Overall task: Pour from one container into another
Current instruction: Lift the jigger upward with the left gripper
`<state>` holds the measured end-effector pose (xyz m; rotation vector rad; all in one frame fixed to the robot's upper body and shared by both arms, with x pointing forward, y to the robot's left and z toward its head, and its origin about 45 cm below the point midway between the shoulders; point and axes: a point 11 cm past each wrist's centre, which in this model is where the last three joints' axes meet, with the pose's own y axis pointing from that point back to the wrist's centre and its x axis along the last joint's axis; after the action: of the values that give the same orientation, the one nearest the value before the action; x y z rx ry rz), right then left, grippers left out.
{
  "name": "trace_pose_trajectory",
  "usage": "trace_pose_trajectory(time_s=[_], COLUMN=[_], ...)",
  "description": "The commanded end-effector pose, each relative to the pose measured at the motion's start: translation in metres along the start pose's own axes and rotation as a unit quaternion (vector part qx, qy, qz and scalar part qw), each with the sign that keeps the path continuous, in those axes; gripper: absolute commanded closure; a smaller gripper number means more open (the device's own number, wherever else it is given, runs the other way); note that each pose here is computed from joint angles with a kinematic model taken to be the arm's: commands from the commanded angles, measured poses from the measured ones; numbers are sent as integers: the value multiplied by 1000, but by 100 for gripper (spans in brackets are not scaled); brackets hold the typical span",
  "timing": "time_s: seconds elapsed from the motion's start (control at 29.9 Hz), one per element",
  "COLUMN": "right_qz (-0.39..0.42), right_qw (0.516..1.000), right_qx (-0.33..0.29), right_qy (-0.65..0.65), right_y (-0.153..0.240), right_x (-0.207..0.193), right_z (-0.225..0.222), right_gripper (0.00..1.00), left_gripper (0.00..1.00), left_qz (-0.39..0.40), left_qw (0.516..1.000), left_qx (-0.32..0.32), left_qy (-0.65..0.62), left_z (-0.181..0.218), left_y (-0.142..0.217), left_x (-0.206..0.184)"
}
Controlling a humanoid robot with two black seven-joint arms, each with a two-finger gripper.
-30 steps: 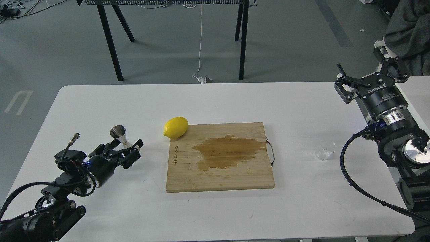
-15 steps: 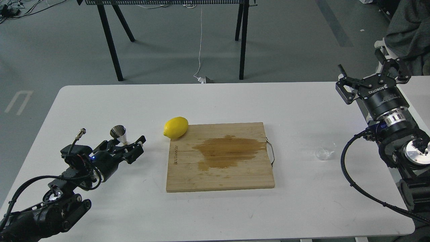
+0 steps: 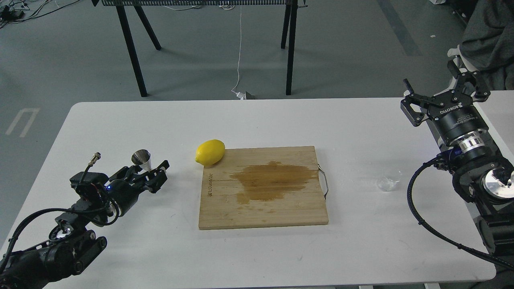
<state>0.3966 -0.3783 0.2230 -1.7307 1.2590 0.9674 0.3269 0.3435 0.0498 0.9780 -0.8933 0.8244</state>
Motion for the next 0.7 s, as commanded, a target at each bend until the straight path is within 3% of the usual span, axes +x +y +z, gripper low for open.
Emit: trace_pose_trajectory(time_s=[0.0,0.67], right_qz=[0,1], right_qw=[1000,1000], right_qx=[0,-1], right_qy=[0,0], right_y=[0,1], right_x=[0,1], right_z=[0,0], right_gripper=[1,1], left_gripper=[38,82], left_qz=[-5,-11], left_qw=[1000,1000], left_qx=[-5,2], left_qy=[-6,-23], left_z=[2,-6], left_y=[0,-1], left_x=[-2,2])
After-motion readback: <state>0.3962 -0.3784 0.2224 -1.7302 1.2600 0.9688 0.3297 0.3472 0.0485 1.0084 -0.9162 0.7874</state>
